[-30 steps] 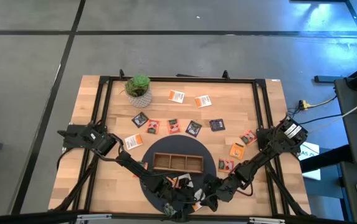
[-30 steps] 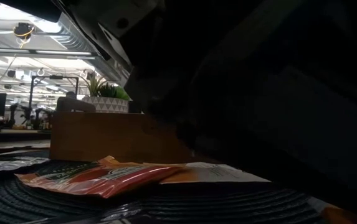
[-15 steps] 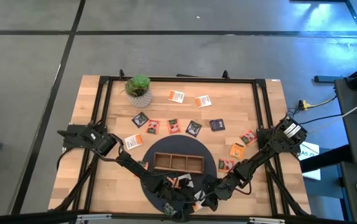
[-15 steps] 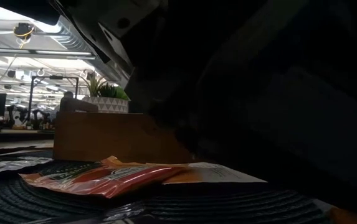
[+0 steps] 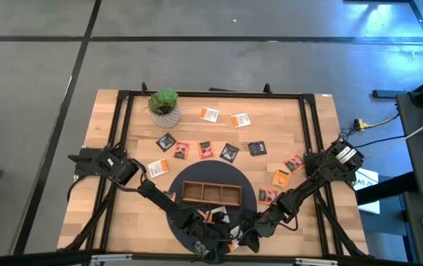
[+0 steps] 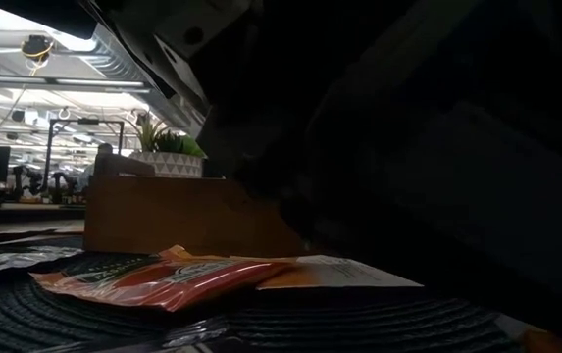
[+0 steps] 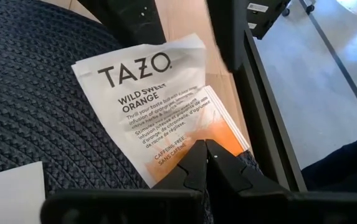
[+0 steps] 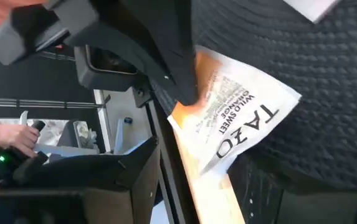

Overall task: Pick & Place Tea
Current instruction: Put the white tea bag into the right slot of the wooden organizer

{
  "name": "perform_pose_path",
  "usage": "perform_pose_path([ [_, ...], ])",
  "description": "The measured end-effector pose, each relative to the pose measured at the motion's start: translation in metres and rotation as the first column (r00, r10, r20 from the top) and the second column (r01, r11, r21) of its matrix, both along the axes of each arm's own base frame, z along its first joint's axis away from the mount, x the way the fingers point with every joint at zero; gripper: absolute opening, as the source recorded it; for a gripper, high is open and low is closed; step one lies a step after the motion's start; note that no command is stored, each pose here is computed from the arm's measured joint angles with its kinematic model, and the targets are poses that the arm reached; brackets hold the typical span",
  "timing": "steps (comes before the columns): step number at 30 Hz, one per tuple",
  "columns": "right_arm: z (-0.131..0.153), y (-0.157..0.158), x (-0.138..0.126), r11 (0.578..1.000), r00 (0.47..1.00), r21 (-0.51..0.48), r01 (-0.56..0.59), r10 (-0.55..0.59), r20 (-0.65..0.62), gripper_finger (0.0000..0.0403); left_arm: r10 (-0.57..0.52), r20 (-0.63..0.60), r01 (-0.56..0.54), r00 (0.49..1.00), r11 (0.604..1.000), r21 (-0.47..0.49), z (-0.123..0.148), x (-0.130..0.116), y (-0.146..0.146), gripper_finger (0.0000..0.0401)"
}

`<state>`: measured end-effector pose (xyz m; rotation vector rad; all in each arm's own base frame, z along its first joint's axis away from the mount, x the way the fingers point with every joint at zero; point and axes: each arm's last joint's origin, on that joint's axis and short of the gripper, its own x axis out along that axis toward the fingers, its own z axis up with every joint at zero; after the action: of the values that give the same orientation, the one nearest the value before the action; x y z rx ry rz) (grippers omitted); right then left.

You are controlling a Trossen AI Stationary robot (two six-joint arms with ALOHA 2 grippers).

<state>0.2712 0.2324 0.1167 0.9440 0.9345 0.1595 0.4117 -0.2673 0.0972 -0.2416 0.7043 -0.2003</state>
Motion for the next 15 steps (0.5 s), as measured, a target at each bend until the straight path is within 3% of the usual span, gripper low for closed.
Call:
perform_pose_path([
  [7,-0.0016,-0.0007,-0.0012,0.998,0.997,0.036,0.054,-0.052,-0.051,0.0162,0.0,-0.001,0.0,1.0,1.0,-0.002,0.0,0.0,0.0,0.0002],
  [15,-0.0018,-0.0007,-0.0014,0.996,0.996,0.047,0.07,-0.067,-0.063,0.0102,-0.001,-0.001,0.001,1.0,1.0,-0.003,0.0,0.0,-0.0001,0.0002],
])
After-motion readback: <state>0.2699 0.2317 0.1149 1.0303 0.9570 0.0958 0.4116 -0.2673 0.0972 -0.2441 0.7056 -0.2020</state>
